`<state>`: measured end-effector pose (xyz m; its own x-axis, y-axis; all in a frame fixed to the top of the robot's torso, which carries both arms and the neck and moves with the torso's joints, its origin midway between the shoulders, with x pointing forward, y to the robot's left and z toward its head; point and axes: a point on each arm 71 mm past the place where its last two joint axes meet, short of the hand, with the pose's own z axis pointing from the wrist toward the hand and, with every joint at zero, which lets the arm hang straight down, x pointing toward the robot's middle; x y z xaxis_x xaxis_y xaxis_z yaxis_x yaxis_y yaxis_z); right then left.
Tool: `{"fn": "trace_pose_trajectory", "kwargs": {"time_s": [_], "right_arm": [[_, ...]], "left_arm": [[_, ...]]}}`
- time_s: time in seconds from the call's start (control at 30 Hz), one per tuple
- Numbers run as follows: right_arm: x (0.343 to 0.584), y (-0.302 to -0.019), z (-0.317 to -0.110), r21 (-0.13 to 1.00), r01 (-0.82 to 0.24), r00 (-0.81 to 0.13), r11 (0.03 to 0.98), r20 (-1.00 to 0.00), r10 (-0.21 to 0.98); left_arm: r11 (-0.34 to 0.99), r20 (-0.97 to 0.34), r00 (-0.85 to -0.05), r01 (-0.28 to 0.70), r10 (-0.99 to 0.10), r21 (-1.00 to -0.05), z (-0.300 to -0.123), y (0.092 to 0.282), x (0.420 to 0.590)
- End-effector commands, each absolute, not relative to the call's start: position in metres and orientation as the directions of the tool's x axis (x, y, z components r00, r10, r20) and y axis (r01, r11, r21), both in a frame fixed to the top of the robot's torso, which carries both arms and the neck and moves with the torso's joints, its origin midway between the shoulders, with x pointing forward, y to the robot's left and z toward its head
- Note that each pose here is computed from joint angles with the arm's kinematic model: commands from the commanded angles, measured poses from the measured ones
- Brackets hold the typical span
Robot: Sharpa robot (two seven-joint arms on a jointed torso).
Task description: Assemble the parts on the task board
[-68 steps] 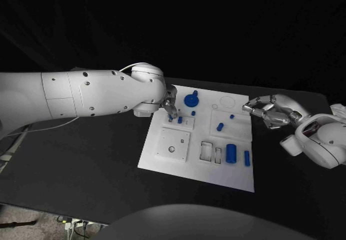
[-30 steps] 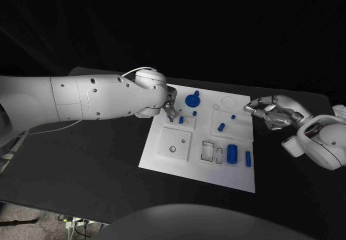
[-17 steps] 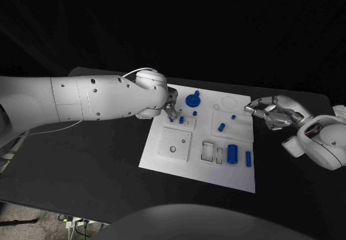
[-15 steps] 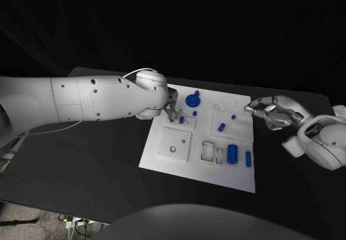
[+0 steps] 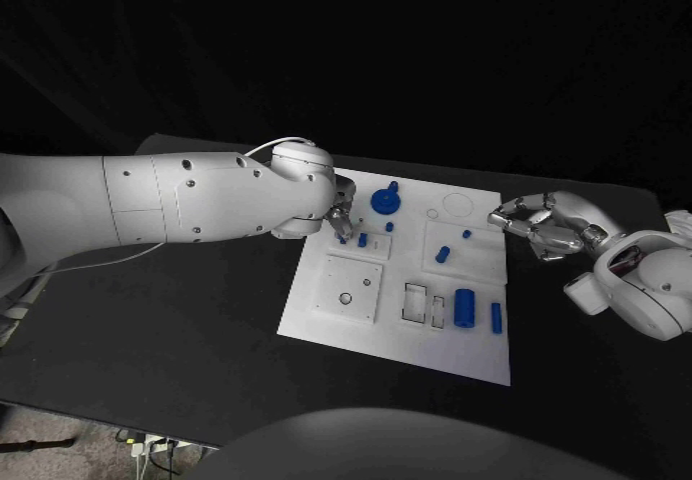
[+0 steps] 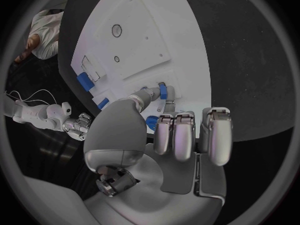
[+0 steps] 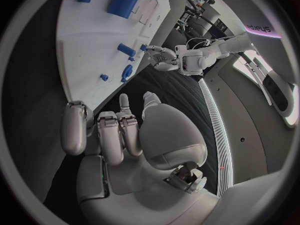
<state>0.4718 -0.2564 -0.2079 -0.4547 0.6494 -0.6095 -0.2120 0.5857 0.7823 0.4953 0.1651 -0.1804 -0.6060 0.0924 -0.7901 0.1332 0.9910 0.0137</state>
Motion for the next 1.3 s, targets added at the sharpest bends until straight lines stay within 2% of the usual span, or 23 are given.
{"fn": "trace_pose_trajectory", "kwargs": {"time_s": [0.03,0.37,0.87,1.3], "right_arm": [[0.4710,-0.2553,-0.2088,0.783,-0.217,-0.467,0.583,-0.608,0.642],[0.4708,-0.2556,-0.2092,0.783,-0.215,-0.468,0.584,-0.607,0.642],[0.4707,-0.2553,-0.2098,0.783,-0.211,-0.473,0.585,-0.606,0.640],[0.4708,-0.2554,-0.2099,0.783,-0.211,-0.473,0.585,-0.606,0.640]], "left_arm": [[0.990,-0.790,-0.601,0.128,0.124,0.058,-0.1838,0.1684,0.4956],[0.987,-0.784,-0.604,0.149,0.145,0.067,-0.1851,0.1662,0.4942],[0.983,-0.713,-0.681,0.175,0.167,0.063,-0.1912,0.1639,0.4889],[0.983,-0.704,-0.692,0.178,0.160,0.049,-0.1923,0.1642,0.4890]]}}
